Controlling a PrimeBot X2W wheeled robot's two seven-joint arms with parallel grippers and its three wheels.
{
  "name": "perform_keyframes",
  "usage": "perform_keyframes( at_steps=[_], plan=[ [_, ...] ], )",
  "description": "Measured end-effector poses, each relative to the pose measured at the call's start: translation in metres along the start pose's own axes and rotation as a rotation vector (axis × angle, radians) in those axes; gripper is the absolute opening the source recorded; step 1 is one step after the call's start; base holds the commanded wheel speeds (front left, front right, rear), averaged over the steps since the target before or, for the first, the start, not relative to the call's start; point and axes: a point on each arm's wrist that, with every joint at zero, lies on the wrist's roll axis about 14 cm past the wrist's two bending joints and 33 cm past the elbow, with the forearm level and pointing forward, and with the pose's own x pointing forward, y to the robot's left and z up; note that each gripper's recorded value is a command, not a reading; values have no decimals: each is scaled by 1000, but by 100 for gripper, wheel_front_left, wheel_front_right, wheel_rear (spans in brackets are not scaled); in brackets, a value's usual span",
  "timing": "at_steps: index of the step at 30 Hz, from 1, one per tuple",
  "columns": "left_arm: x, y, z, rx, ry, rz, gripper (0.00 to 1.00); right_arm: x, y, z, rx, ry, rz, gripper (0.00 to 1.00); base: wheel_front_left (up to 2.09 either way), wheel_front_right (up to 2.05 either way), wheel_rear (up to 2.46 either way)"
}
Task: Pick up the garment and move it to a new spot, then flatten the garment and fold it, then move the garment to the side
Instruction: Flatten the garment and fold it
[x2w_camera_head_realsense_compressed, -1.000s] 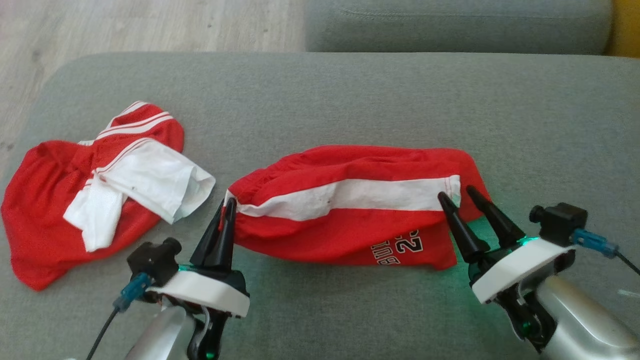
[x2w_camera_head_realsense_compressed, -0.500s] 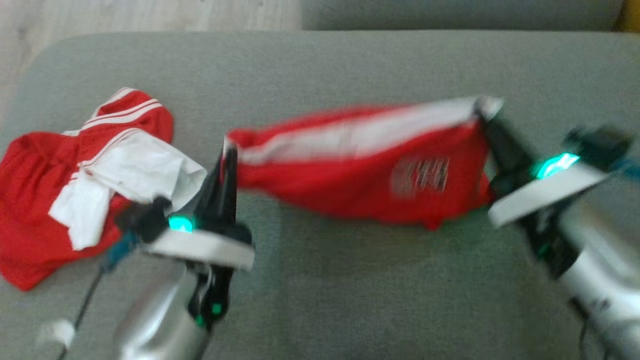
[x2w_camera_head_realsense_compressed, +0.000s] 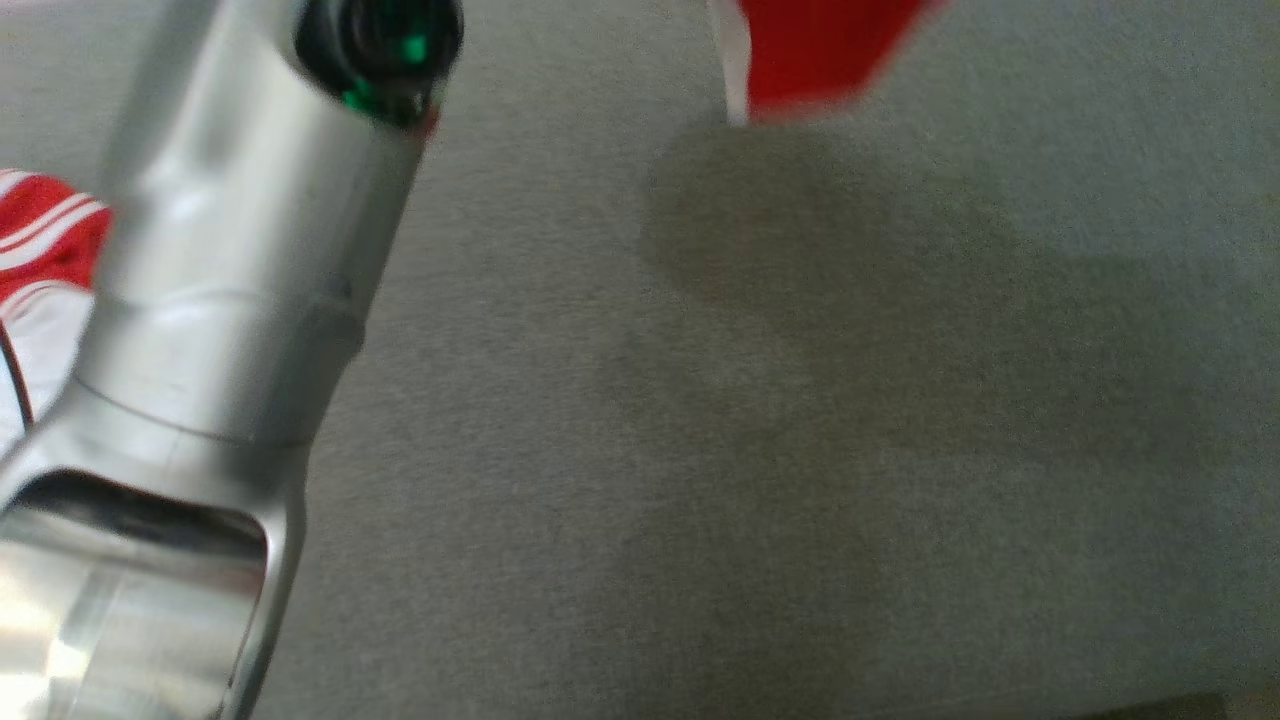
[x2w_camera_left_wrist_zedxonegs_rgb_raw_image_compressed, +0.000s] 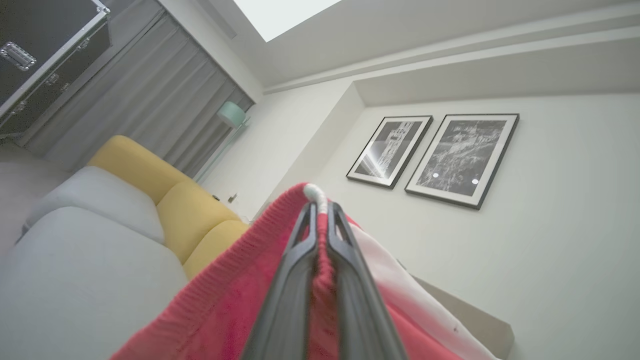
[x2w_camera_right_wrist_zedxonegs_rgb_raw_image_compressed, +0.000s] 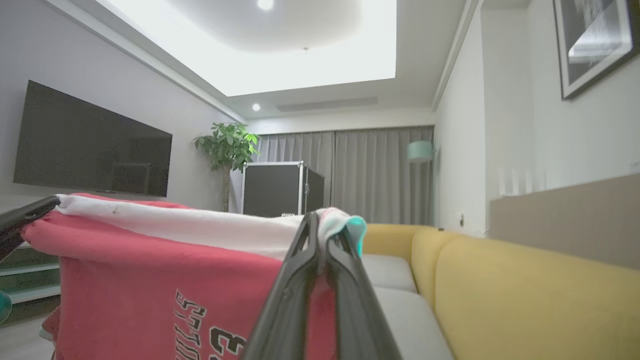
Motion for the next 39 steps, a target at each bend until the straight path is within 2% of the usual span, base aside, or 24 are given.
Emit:
perform_keyframes(
  at_steps=[4,7,10,13,16,19,25,30,35,39],
  plan=[
    [20,-14,-5,-76,-36,-69,0,2,-15,21,-69,-59,-16,0,0,0,0],
    [2,8,-35,-116,19,-9,0,-11,-15,4,-74,-10,-15,0,0,0,0],
    [-50,48,-72,-132,112,137,0,-47,0,-49,-19,146,-3,0,0,0,0],
    [-125,85,-109,-145,220,326,0,-99,17,-103,67,319,-17,0,0,0,0],
    [-194,100,-132,-160,300,481,0,-146,35,-133,160,438,-48,0,0,0,0],
    [-242,99,-139,-162,339,572,0,-187,56,-148,227,528,-62,0,0,0,0],
    [-305,80,-124,-143,332,669,0,-244,92,-139,321,598,-78,0,0,0,0],
    [-336,58,-108,-142,297,702,0,-271,107,-115,359,587,-85,0,0,0,0],
    [-340,44,-95,-126,266,703,0,-269,113,-97,366,552,-67,0,0,0,0],
    [-324,49,-94,-116,259,706,0,-252,110,-103,359,560,-48,0,0,0,0]
  ],
)
